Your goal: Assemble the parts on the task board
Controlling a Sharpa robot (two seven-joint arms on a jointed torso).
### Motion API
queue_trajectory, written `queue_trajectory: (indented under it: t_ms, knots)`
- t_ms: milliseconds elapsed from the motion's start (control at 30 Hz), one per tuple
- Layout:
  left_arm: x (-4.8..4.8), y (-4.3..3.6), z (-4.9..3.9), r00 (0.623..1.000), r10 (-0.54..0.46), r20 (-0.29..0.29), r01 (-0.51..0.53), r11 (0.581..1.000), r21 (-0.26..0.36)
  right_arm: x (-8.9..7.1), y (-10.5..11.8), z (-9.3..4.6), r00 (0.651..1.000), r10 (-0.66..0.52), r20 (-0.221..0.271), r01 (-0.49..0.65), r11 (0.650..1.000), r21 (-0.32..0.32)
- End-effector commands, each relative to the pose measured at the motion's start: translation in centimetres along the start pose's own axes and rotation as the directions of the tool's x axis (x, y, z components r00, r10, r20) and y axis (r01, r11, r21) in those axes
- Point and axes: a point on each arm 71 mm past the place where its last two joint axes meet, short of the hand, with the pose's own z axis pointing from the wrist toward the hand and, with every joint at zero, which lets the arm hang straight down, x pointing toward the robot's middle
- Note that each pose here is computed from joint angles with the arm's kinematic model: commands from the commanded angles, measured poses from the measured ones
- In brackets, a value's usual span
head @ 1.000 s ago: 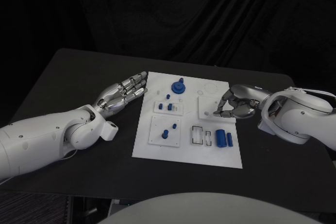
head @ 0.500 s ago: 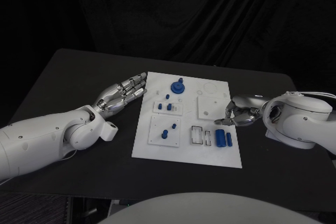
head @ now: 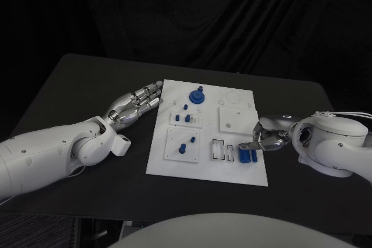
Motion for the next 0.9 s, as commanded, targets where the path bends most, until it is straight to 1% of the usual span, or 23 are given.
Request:
queue_trajectory:
  t_ms: [33,567,900]
  knots:
    - [0.2,0.12,0.02,1.0,-0.008,-0.008,0.008,1.0,0.007,0.1,-0.2,-0.1,0.999,-0.037,0.011,0.037,0.998,0.044]
    - [0.39,0.66,-0.21,1.0,-0.019,-0.011,0.019,1.0,-0.003,0.8,0.2,0.2,1.0,-0.027,0.015,0.027,0.999,0.019]
    - [0.47,0.91,-0.33,1.0,-0.024,-0.013,0.024,1.0,-0.01,1.1,0.5,0.5,0.999,-0.033,0.003,0.032,0.999,0.012]
